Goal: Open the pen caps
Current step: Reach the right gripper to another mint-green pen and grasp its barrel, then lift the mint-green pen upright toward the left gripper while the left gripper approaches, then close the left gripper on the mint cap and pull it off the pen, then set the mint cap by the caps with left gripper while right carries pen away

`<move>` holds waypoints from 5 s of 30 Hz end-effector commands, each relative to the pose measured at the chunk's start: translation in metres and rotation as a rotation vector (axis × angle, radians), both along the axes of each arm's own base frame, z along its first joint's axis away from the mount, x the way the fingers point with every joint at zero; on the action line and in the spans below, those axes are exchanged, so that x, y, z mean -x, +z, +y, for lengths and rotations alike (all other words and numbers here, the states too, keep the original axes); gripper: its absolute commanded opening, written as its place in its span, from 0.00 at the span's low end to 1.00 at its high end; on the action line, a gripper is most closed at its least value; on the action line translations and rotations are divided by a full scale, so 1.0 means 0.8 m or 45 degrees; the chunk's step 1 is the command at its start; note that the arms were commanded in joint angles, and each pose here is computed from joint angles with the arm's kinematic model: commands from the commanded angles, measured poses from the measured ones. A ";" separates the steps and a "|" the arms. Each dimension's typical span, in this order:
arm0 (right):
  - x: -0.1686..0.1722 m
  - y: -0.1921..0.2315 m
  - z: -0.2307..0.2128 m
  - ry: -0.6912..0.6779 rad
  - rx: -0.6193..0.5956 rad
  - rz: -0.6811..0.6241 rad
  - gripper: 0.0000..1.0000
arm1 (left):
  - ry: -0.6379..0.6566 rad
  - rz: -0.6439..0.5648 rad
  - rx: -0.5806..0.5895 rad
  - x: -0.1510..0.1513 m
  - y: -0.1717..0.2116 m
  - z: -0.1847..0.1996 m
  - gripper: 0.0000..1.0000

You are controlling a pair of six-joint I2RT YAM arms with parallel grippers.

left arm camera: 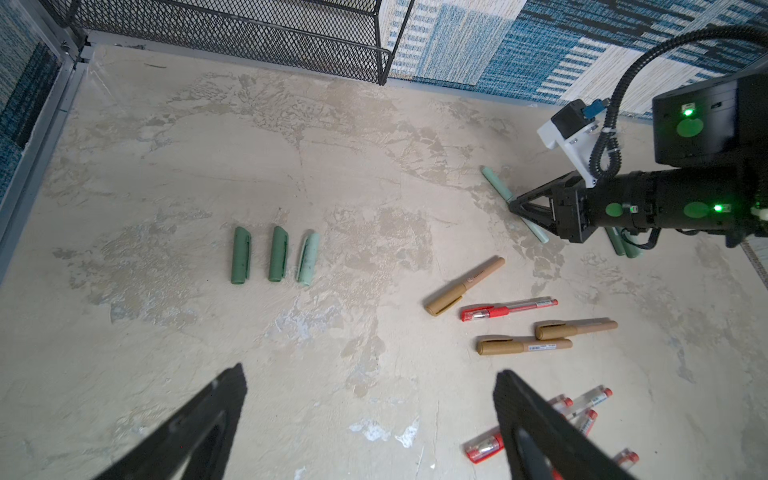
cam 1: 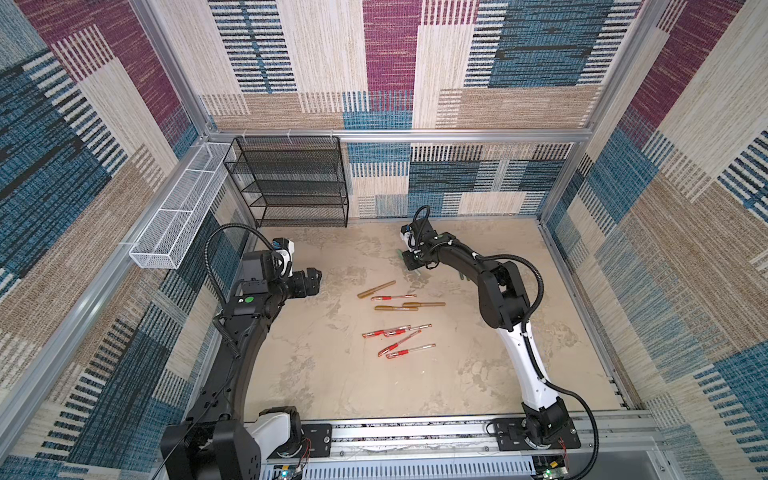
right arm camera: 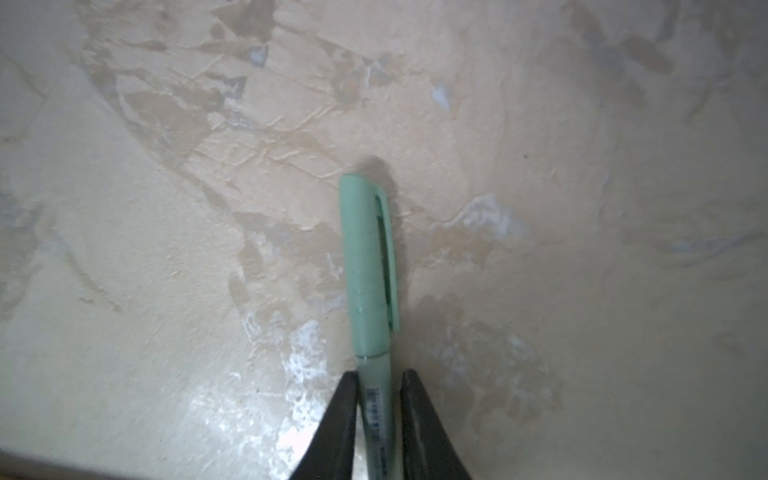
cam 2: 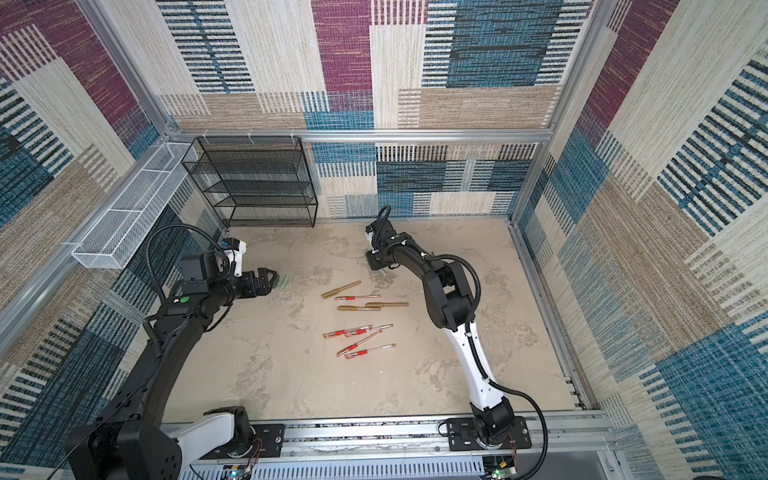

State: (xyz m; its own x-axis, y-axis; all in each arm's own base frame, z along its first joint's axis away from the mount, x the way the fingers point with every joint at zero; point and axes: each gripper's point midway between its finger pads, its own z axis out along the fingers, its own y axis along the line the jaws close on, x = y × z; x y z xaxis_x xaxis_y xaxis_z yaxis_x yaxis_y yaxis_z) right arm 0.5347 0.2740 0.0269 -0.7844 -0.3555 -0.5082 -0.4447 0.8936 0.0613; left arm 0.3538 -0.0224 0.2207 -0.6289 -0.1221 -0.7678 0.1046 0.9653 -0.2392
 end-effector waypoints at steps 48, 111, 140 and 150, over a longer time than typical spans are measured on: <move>0.188 0.237 0.155 0.095 -0.669 -0.264 0.09 | -0.296 0.236 0.485 -0.077 0.013 -0.207 0.76; 0.297 0.151 0.115 0.195 -0.570 -0.034 0.00 | -0.132 0.178 0.334 -0.124 0.028 -0.129 0.00; 0.222 0.183 -0.050 -0.159 -0.498 -0.120 0.00 | -0.140 0.582 -0.407 -0.126 -0.178 -0.054 0.00; 0.221 0.190 -0.090 -0.212 -0.474 -0.151 0.00 | -0.111 0.675 -0.474 -0.124 -0.213 -0.042 0.00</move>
